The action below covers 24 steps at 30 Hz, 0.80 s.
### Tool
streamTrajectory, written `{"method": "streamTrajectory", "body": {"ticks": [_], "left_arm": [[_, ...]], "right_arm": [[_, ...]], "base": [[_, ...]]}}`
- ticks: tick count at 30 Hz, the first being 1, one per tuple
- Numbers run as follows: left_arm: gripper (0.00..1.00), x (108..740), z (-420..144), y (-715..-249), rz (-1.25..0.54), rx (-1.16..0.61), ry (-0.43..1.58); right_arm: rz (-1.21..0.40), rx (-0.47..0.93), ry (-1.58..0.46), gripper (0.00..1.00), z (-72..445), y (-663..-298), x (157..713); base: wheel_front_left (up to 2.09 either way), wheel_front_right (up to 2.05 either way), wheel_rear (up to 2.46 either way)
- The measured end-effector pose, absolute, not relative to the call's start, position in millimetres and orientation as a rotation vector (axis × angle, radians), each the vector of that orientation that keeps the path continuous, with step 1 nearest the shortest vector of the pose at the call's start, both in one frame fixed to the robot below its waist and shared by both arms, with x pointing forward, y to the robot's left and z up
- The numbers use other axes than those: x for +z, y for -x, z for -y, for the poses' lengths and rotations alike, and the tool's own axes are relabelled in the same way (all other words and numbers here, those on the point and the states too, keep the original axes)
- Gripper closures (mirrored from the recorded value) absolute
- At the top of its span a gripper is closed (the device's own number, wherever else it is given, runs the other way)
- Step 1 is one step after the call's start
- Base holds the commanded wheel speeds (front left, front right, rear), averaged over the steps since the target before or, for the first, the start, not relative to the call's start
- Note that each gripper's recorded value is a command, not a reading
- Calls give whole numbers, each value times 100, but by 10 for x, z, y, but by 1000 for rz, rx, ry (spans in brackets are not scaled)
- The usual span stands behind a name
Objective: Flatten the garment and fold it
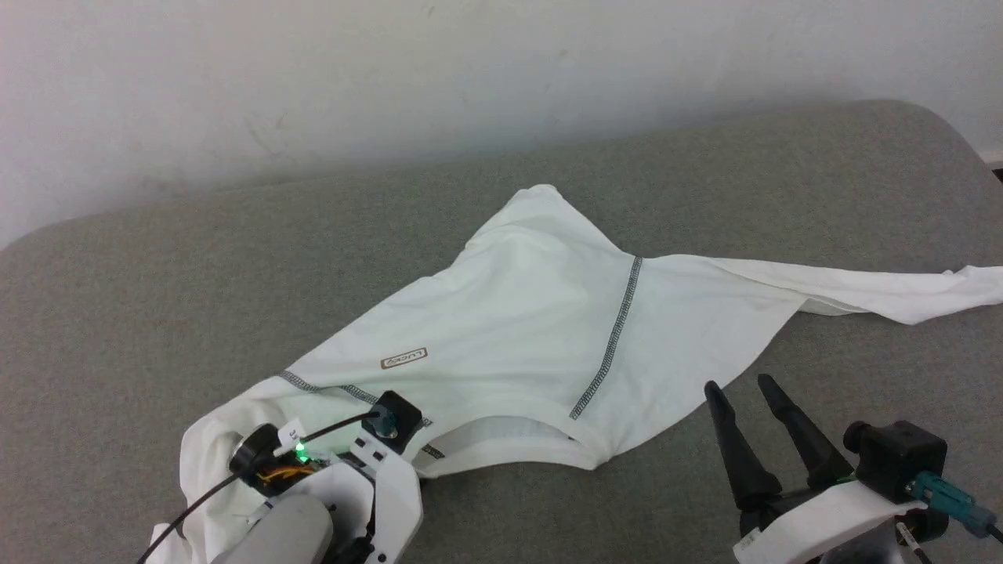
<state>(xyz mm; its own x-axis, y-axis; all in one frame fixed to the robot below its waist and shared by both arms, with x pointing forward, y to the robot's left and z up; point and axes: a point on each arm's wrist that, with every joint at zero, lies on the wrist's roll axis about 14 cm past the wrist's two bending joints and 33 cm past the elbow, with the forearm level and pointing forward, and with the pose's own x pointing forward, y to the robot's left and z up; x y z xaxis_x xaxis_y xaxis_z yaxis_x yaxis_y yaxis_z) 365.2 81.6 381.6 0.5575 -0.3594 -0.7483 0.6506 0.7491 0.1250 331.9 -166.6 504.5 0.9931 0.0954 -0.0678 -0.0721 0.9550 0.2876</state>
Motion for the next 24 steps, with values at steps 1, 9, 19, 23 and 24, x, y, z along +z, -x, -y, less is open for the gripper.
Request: {"method": "streamTrajectory", "body": {"ticks": [1, 9, 19, 23, 24], "left_arm": [[0, 3821, -807, -3696, -754, -621, -439], [100, 3754, -765, -3809, -777, -594, -359], [100, 3950, -869, -3886, -632, -449, -138], [100, 4085, -906, -3921, -575, -423, -93], [100, 4104, -911, -3921, -567, -421, -89]], "right_arm": [[-84, 81, -291, 0, 1678, -3320, 5035], [-190, 83, -290, 0, 1669, -3349, 4808], [-602, 275, -159, 0, 1398, -3453, 4089], [-684, 370, -60, 0, 1217, -3546, 3947], [-699, 383, -39, 0, 1197, -3578, 3917]], "base": [[0, 0, 0], [0, 0, 0], [0, 0, 0], [0, 0, 0], [0, 0, 0]]}}
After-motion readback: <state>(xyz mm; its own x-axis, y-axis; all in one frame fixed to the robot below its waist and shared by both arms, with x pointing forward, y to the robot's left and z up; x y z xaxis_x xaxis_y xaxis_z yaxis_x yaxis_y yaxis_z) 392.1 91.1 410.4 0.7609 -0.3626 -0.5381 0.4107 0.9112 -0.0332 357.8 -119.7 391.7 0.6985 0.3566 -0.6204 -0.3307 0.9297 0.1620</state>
